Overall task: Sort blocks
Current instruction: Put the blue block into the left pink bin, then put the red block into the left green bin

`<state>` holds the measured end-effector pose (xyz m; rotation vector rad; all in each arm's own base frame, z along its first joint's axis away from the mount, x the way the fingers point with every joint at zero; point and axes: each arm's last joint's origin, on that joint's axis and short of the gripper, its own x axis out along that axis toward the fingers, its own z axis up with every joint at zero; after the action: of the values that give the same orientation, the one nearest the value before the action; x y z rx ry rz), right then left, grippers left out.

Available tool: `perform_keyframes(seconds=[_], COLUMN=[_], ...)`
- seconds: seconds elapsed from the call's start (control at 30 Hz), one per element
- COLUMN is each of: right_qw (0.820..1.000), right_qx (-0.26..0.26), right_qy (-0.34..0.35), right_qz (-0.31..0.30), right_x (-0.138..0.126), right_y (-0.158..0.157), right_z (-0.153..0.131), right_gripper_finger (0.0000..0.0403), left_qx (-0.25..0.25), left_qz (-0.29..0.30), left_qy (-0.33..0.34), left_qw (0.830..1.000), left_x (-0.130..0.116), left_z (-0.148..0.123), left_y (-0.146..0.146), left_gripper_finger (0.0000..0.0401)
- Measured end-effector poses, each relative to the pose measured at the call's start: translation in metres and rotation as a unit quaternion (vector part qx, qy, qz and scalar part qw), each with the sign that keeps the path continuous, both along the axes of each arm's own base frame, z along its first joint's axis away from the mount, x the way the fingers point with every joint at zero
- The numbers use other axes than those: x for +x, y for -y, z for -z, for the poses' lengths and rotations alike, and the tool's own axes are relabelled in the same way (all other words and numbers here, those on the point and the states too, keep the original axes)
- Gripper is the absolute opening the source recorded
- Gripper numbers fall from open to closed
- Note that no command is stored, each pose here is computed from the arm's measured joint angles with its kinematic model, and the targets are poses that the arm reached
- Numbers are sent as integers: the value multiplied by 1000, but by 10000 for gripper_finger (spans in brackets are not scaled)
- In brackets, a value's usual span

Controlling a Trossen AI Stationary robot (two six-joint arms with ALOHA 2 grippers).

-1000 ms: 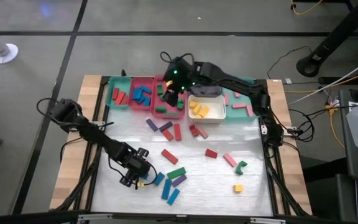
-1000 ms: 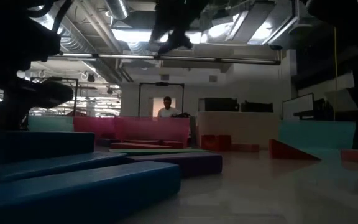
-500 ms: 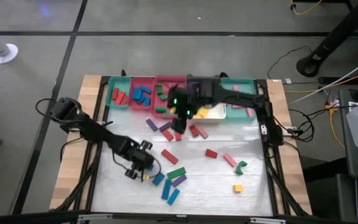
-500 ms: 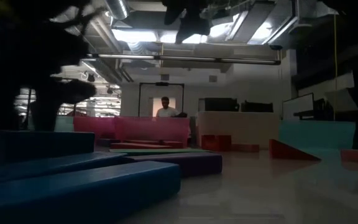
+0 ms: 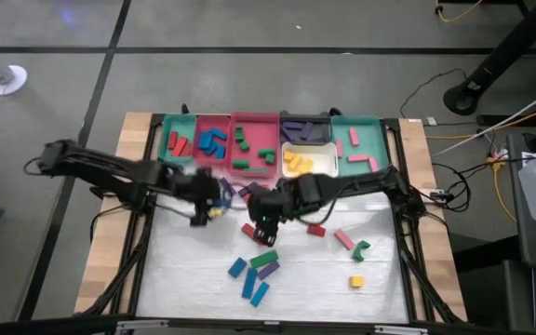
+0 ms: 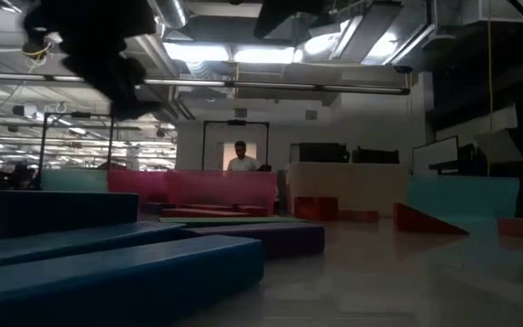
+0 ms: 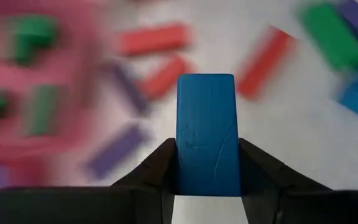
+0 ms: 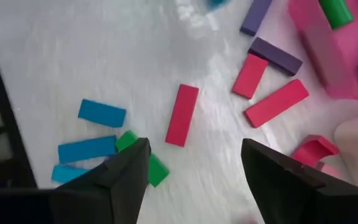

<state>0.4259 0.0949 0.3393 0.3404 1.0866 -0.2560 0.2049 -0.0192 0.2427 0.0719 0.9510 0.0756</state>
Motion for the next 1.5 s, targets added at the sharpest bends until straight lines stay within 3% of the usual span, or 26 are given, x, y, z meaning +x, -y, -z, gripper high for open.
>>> perform_keyframes(seconds=[0.13,0.33,0.57,0.77,1.03,1.17,1.33,1.5], right_qw=[999,999,998,996,993,990,986,983], right_qx=[-27,-35,-34,-42,-30,-40,-15,23], right_qy=[-11,-35,-59,-75,-99,-101,-122,-140], right_qz=[14,8,6,12,58,92,110,114], right_x=[6,26,44,53,60,62,66,70], right_y=[-21,-40,-45,-48,-49,-43,-30,-17], right_z=[20,64,105,134,169,173,186,193], right_gripper_finger=[253,253,253,253,253,253,246,194], left_qx=[77,158,208,238,229,205,133,6], left_qz=[-104,-260,-307,-318,-330,-299,-272,-237], left_qy=[55,88,54,4,-56,-59,-36,-1], left_qw=[990,949,927,918,914,930,952,971], left_x=[-25,-51,-48,-35,-30,-32,-42,-61], left_z=[-24,-41,-38,-25,-6,-7,-13,-23], left_y=[-28,-62,-99,-128,-145,-134,-110,-80], left_gripper_finger=[116,116,118,192,223,217,215,214])
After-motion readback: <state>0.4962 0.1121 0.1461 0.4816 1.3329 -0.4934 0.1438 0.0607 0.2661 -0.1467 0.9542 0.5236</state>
